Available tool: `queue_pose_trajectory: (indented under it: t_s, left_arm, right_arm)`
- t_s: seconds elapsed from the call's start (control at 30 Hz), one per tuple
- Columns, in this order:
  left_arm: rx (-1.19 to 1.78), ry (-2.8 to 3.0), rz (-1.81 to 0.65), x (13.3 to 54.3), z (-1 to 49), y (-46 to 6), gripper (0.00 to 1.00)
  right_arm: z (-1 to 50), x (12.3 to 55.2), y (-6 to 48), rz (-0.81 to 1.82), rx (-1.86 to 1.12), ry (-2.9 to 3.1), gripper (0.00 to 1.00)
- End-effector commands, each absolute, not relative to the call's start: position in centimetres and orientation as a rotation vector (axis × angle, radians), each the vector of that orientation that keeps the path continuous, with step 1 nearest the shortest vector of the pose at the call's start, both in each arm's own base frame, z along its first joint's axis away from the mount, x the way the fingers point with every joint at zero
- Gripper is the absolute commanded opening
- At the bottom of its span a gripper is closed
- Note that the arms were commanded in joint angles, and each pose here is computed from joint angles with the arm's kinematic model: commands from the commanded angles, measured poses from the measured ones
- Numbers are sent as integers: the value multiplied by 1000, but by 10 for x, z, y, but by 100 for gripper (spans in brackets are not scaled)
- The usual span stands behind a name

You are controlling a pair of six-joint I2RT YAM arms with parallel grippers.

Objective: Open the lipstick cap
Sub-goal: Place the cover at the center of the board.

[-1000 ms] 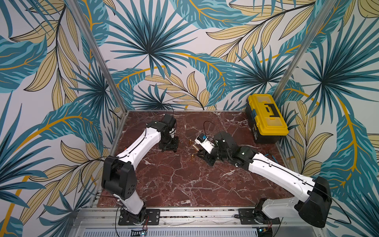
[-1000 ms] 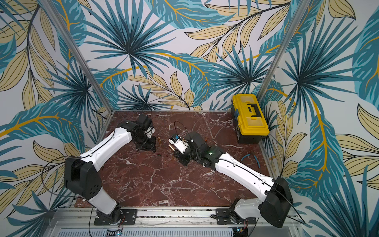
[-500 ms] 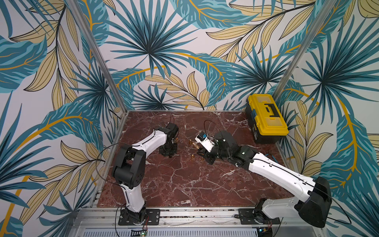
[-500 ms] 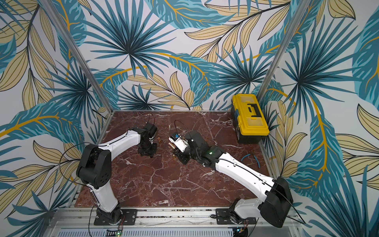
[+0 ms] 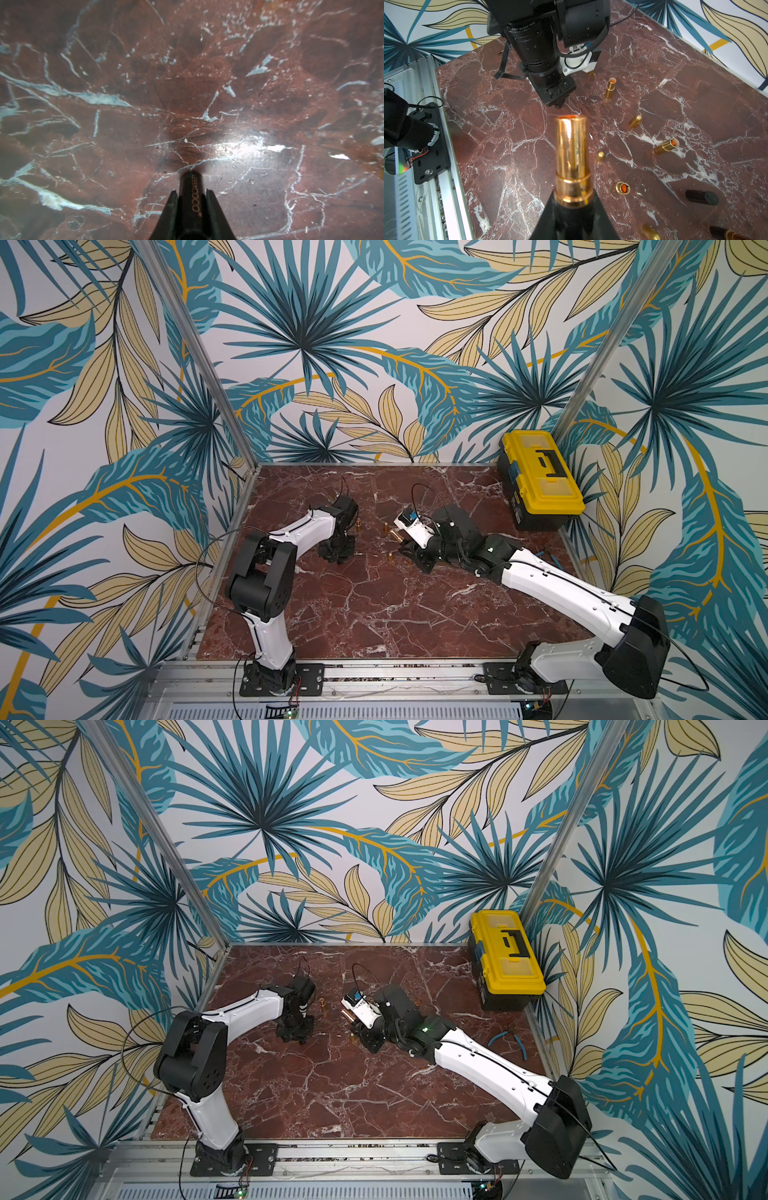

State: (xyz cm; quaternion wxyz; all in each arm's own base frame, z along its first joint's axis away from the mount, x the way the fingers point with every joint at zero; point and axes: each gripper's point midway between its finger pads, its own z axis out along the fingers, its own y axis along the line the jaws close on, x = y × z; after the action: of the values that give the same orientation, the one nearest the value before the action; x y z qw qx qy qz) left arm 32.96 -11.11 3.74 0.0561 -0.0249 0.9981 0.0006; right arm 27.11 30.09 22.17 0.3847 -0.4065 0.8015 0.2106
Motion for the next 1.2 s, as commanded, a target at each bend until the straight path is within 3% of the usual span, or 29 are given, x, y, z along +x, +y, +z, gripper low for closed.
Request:
queue_pose_trajectory:
  t_s: [0.0,0.1,0.43,0.6,1.0,1.17]
  left_arm:
    - [-88,3020,11,330,33,-109,7]
    - [-91,3023,3,328,32,-109,19]
    - [-101,2987,-16,329,44,-111,42]
    - [-107,2894,-163,332,85,-122,45]
    - [-22,2602,-974,310,234,-188,54]
    - [0,2547,-1143,302,265,-201,54]
  right_arm:
    - [222,275,302,526,-1024,2039,8]
    - [222,276,301,521,-1022,2039,9]
    - [222,277,301,517,-1011,2040,13]
    - [214,278,301,522,-989,2046,14]
    - [195,283,319,604,-988,2065,14]
    - [200,287,329,644,-975,2035,14]
